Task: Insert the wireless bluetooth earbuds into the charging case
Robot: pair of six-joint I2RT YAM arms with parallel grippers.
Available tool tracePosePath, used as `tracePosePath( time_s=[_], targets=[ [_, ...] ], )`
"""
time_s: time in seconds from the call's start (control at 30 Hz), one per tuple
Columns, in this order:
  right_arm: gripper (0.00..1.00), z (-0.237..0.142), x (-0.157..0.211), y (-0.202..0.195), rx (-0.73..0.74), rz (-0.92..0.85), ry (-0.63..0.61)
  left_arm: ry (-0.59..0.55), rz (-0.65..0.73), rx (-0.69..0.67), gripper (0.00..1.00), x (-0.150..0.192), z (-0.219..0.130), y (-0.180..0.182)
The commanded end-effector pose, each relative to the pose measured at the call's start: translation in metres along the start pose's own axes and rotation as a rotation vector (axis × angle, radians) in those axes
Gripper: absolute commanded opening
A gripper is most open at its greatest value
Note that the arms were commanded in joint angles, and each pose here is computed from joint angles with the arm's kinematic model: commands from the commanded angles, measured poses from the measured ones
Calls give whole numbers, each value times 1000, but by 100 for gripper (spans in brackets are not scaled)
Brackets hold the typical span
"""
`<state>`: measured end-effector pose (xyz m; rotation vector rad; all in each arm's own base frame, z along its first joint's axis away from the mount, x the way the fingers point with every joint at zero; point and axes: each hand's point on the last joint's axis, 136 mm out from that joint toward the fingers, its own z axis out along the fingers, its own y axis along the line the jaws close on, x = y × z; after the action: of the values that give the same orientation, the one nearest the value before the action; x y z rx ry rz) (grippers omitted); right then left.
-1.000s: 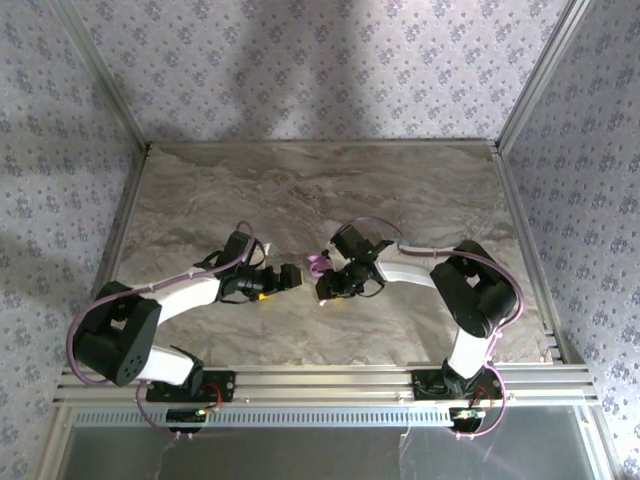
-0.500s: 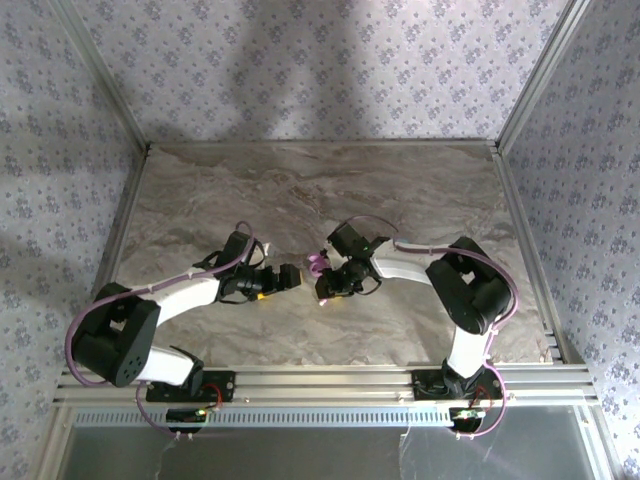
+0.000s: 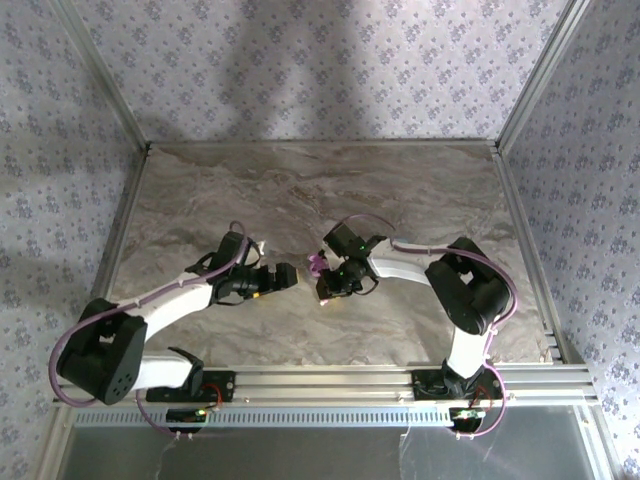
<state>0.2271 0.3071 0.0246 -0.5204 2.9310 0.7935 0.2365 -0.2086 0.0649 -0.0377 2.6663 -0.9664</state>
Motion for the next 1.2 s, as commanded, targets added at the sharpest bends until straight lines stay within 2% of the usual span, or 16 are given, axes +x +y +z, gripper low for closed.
tracePosePath(
  time_s=[0.0,0.3,0.43,0.63,0.73,0.83,1.0,1.1,1.17],
  targets=[
    [20,-8,-2,-2,40,-9,-29,-27,27,-6,100,-1,-8,-1],
    [18,-28,-14,-1,72,-16,-112,-150,65,0,100,-23,-31,-15],
    [18,-41,-23,-5,132,-18,-164,-216,71,53,100,-40,-40,-33],
    [18,-57,-34,-7,231,-21,-236,-286,85,108,100,-64,-39,-50],
    [18,-63,-38,-7,259,-15,-265,-257,64,121,98,-72,-27,-53],
    [18,-68,-40,-4,256,-10,-281,-180,28,138,85,-75,-8,-54],
    [18,-72,-37,-5,258,-4,-290,-80,-39,133,42,-73,20,-41],
    [18,-76,-34,-8,262,-2,-294,-43,-64,124,27,-69,31,-34],
    [18,-78,-31,-9,261,1,-296,-20,-83,142,22,-66,38,-33]
  ],
)
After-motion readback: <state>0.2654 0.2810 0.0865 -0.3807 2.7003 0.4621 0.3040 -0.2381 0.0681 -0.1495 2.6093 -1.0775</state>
